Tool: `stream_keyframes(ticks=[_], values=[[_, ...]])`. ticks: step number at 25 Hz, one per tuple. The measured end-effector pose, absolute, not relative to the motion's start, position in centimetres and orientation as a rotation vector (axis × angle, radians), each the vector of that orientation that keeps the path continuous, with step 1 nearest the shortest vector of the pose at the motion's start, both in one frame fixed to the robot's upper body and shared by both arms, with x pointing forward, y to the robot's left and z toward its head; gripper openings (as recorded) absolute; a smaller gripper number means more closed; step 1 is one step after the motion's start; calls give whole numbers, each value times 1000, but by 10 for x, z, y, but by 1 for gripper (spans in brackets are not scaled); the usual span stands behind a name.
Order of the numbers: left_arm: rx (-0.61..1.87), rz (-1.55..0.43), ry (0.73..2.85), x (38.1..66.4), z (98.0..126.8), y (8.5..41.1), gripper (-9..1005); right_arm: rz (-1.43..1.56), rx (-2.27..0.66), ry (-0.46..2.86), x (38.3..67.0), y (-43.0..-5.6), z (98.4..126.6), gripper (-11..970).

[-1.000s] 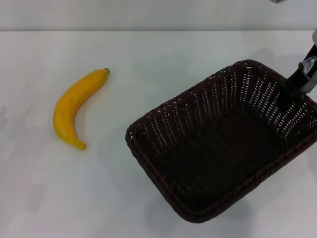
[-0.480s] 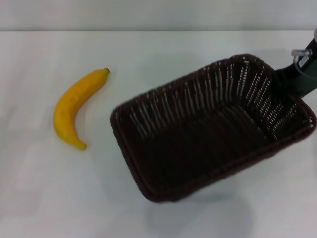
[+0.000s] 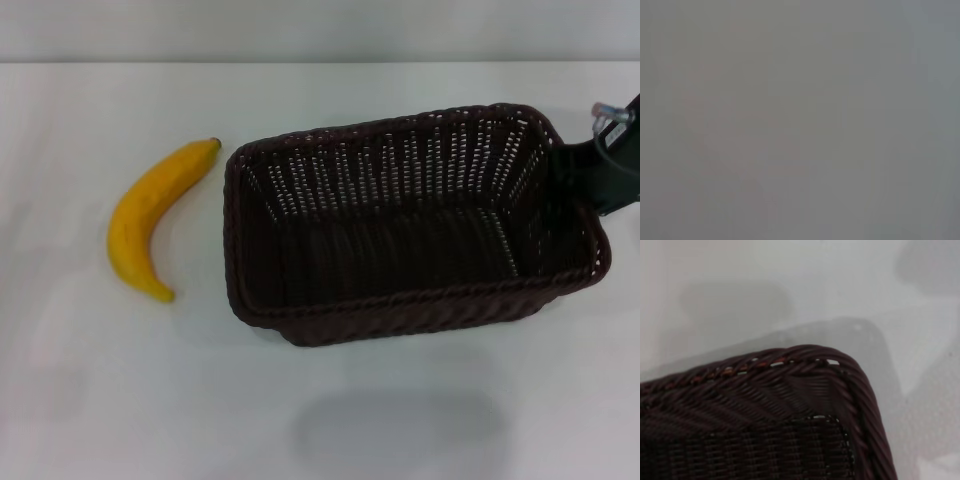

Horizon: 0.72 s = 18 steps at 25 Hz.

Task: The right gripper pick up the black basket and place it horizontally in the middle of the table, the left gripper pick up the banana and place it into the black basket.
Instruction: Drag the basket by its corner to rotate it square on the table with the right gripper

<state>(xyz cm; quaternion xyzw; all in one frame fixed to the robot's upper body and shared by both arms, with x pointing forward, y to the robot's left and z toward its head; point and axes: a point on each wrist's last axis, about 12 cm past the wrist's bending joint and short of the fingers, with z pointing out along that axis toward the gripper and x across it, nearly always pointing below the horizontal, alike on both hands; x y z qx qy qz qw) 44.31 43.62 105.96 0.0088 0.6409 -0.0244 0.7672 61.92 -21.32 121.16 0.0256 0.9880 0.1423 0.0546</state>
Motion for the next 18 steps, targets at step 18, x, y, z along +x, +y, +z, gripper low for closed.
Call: stream_keyframes(ticks=[18], values=[[10, -61, 1397, 453, 1061, 435, 863, 313, -186, 2917, 607, -169, 1223, 168]])
